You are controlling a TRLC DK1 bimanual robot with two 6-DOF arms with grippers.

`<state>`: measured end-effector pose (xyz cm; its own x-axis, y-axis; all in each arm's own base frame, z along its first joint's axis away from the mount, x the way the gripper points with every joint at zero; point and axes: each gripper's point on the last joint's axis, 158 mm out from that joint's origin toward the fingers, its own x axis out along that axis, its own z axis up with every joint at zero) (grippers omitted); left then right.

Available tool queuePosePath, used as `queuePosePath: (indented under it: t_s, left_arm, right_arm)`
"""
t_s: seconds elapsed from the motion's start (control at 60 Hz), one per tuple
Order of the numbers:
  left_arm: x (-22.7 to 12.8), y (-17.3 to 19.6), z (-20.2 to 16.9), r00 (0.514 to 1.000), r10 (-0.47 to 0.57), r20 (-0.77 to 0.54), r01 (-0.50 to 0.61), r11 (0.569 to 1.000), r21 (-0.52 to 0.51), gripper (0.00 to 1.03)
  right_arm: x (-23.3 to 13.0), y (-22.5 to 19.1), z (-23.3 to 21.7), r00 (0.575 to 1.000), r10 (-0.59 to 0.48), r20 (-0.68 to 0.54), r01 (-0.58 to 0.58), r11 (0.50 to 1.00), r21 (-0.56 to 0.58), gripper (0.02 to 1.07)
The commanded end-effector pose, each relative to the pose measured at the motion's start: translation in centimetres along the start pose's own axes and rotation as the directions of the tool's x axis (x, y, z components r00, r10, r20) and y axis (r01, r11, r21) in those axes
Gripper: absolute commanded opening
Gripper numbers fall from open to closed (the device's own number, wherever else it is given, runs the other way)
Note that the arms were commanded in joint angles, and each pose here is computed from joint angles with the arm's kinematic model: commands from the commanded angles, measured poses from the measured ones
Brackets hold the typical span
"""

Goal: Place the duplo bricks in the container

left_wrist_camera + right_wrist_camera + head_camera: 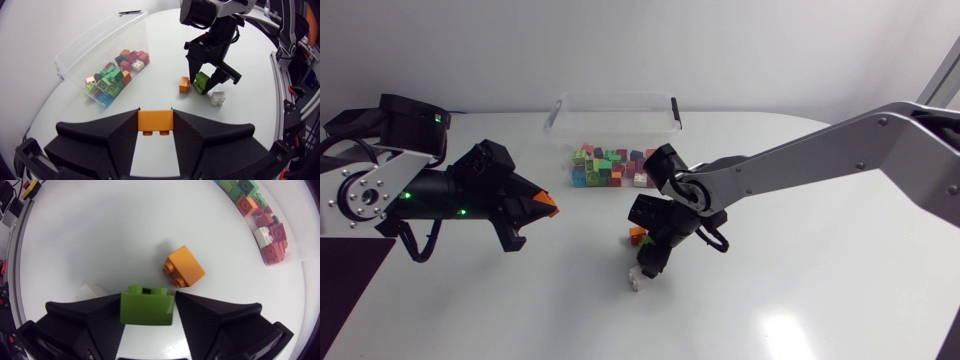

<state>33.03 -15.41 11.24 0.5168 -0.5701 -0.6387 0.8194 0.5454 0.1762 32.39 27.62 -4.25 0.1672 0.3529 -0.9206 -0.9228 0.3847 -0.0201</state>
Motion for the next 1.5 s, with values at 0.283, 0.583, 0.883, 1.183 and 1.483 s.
queuePosePath:
  t_s: [0.283,0.583,0.883,1.183,1.483]
  left_arm:
    - [-1.8,2.4,3.7,0.996,0.053,0.07,-0.056,0.998,0.036,0.34]
    - [-1.5,6.2,8.2,0.988,0.092,0.125,-0.093,0.996,0.004,0.34]
    - [2.3,12.6,12.3,0.962,0.16,0.223,-0.138,0.984,-0.11,0.34]
    - [7.8,18.8,12.8,0.946,0.235,0.223,-0.193,0.961,-0.197,0.42]
    - [5.6,19.5,13.2,0.92,0.315,0.233,-0.275,0.943,-0.187,0.99]
  right_arm:
    - [-2.3,-0.6,0.8,1.0,-0.016,0.002,0.015,1.0,0.013,0.22]
    - [-9.9,-3.5,5.1,0.993,-0.086,0.085,0.083,0.996,0.03,0.22]
    - [-14.6,-7.0,9.0,0.966,-0.173,0.194,0.154,0.982,0.109,0.22]
    - [-17.0,-10.4,12.9,0.915,-0.254,0.312,0.2,0.96,0.196,0.22]
    - [-17.2,-14.7,15.8,0.868,-0.314,0.384,0.226,0.94,0.256,0.22]
